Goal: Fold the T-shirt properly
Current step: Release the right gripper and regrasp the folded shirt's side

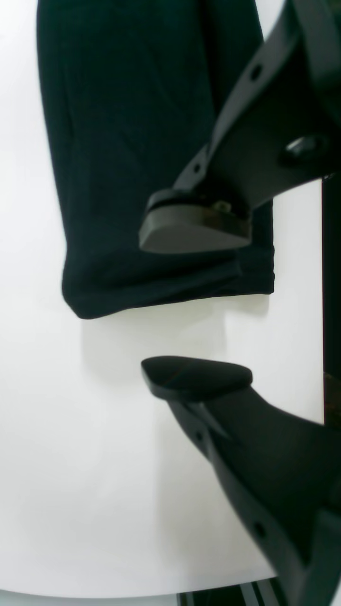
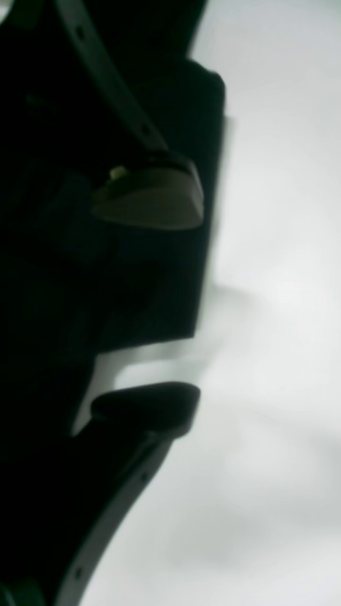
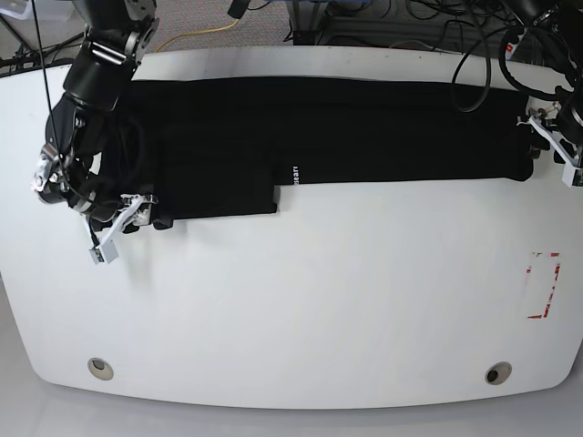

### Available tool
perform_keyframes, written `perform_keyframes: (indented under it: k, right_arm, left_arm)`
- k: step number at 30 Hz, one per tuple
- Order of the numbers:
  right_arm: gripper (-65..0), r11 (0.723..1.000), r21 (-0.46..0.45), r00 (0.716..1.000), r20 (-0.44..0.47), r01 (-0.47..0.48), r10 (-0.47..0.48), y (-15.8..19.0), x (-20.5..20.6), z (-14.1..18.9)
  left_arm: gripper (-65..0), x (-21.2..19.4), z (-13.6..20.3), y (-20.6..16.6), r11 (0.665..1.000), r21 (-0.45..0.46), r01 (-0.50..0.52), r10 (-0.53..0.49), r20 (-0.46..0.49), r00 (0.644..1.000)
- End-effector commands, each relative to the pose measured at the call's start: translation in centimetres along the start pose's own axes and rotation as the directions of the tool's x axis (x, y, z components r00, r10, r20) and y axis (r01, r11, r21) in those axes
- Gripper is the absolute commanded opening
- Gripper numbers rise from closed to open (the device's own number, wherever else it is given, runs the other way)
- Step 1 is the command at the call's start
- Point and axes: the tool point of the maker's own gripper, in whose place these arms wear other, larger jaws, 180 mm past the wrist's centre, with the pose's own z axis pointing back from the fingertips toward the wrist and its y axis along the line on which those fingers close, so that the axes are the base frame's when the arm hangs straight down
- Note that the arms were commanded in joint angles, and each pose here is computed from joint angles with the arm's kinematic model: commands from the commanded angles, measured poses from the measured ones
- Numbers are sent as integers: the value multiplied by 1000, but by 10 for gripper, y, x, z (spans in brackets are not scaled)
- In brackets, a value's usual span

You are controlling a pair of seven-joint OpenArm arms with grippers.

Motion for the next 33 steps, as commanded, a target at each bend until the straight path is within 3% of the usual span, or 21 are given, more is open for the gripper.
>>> perform_keyframes:
  k: [1,8,10,13,16,18,28,33]
  right_arm:
    - [-176,1000,18,1000,7,-7,7,-5,14,-4]
    - [-179,998,55,1000,-14,0,1,5,6,-21]
    - [-206,998,59,1000,-13,2,-1,6,6,-21]
    - [-346,998,67,1000,-8,7,-7,10,6,-24]
    - [-552,998,66,1000,-3,4,-4,10,7,-23]
    - [-650,998,70,1000,3,0,0,11,10,-23]
    - [-650,988,64,987,94,-137,131,38,21,13]
    - [-650,991,69,990,94,-116,109,39,1,35]
  left_arm:
    - [-325,11,5,7,1000,20,17,-17,36,999]
    - [-325,2,-21,6,999,50,3,-1,-37,999]
    - [-325,-4,-27,5,998,62,17,-13,-68,998]
    - [-325,-5,-34,-1,997,76,8,-2,-79,997]
    - [-325,-10,-35,1,995,100,22,-11,-112,994]
    - [-325,-11,-36,1,995,100,24,-12,-116,993]
    - [-325,-11,-35,1,994,103,26,-14,-118,993]
    - [-325,-12,-36,1,994,102,27,-15,-121,993]
